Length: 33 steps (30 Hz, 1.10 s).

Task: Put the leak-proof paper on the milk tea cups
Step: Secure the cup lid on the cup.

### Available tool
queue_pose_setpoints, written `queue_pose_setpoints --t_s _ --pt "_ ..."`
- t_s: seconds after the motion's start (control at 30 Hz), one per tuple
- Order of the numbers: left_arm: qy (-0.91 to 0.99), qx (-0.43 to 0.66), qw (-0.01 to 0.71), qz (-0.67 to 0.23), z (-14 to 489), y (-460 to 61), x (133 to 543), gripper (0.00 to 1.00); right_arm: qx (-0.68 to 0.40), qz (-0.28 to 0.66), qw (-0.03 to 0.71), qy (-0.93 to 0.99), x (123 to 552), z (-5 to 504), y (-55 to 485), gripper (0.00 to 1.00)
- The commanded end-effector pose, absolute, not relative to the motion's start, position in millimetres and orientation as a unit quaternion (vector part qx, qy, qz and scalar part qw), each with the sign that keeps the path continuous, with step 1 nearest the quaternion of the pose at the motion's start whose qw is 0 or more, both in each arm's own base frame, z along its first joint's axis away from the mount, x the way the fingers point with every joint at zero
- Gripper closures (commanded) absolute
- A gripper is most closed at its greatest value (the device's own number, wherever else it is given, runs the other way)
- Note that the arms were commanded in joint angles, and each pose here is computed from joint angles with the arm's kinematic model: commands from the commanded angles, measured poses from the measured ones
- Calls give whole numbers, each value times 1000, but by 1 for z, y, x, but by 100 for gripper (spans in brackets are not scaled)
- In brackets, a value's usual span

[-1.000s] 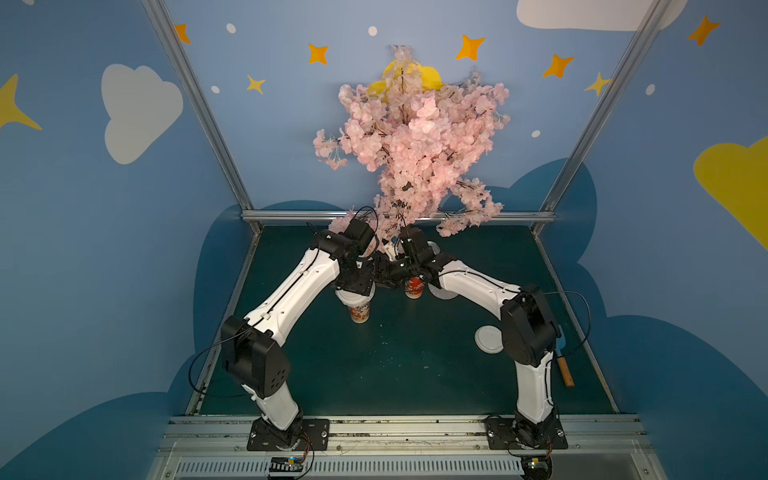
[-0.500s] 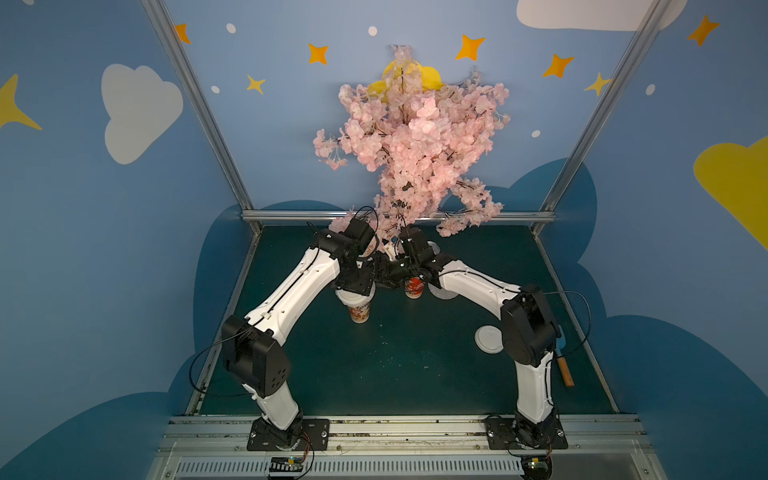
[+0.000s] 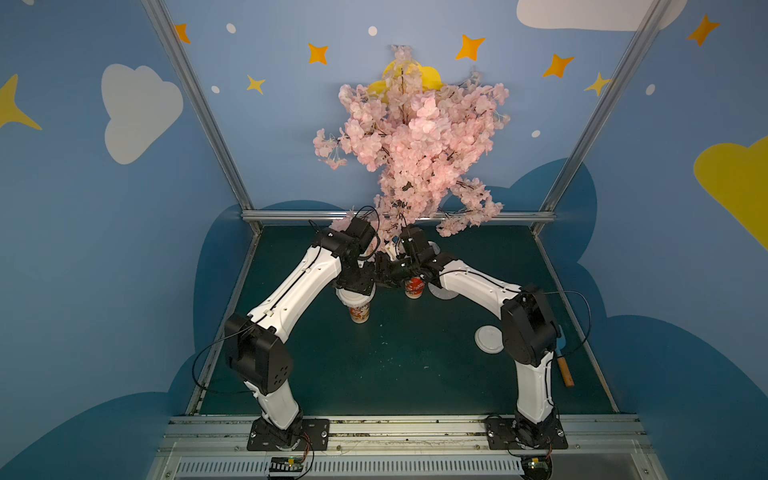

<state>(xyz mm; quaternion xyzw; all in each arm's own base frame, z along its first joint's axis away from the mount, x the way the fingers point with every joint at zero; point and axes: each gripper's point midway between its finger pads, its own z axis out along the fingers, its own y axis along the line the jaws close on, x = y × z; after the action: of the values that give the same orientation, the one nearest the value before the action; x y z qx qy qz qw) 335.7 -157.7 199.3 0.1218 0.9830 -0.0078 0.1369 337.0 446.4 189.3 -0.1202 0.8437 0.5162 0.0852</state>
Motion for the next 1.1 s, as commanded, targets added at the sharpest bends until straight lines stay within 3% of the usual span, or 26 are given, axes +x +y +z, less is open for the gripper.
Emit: queue_pose_setpoints --t_s 0.0,0.6,1.07 --pt "973 125 188 -43 209 -182 365 20 -159 538 77 824 311 213 456 33" --pt "973 125 188 -45 207 -185 370 20 -159 538 73 824 310 210 458 37" --pt "973 123 190 -39 205 -185 374 20 -163 542 71 821 308 212 459 30"
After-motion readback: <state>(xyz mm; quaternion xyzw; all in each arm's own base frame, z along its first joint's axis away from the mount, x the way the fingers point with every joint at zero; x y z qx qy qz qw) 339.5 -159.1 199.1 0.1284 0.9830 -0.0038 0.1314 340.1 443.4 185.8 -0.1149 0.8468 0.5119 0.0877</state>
